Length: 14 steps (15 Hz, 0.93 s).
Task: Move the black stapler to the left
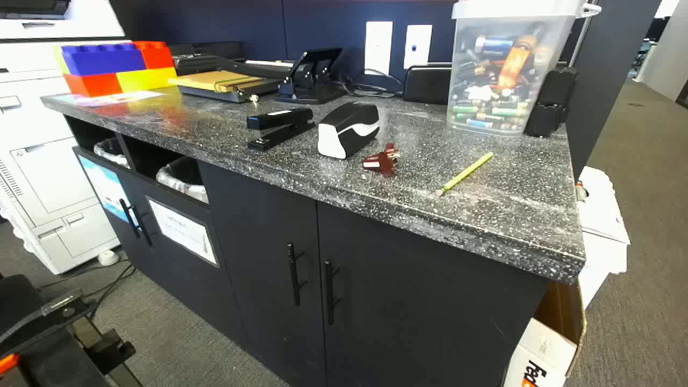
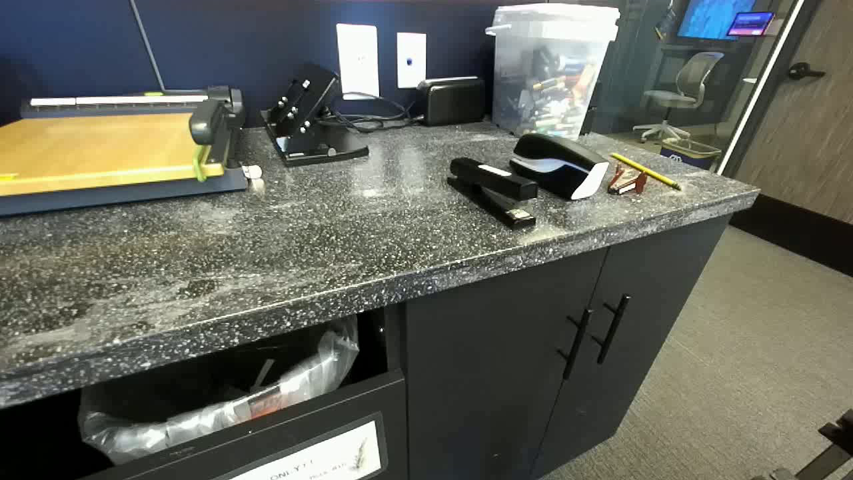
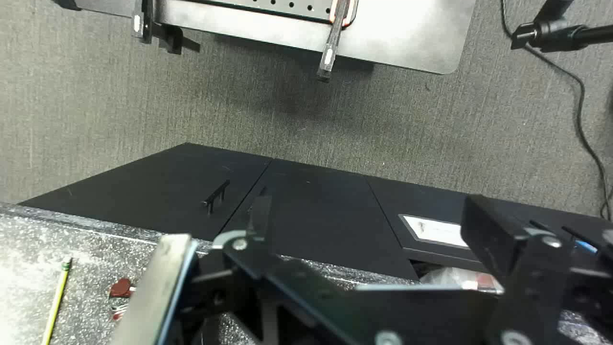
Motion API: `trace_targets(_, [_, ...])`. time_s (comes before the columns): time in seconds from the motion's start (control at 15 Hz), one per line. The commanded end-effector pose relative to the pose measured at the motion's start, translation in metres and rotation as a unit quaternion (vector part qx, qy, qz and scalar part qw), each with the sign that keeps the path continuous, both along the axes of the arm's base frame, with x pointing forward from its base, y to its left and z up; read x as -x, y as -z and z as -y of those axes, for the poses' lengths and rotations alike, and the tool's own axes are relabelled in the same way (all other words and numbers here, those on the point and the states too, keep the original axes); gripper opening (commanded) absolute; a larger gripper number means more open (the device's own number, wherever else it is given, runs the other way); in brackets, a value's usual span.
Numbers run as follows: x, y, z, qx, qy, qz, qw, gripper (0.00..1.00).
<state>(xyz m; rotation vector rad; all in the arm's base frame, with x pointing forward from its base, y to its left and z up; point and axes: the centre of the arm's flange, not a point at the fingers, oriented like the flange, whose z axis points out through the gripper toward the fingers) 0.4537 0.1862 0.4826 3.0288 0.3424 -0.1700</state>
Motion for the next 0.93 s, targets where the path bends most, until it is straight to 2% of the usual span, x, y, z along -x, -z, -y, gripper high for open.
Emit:
trace_targets(0.0, [0.000,-0.001,0.000,0.000,0.000,0.001,1.0000,1.00])
trace_targets(0.47, [-0.006,-0.003,-0.003,-0.004,0.001,0.003,1.0000,1.00])
trace_targets(0.73, [-0.048,-0.008,-0.014,-0.024,0.008,0.027,0.9993,1.00])
trace_targets(0.87, [-0.083,-0.006,-0.023,-0.037,0.015,0.042,0.9983,1.00])
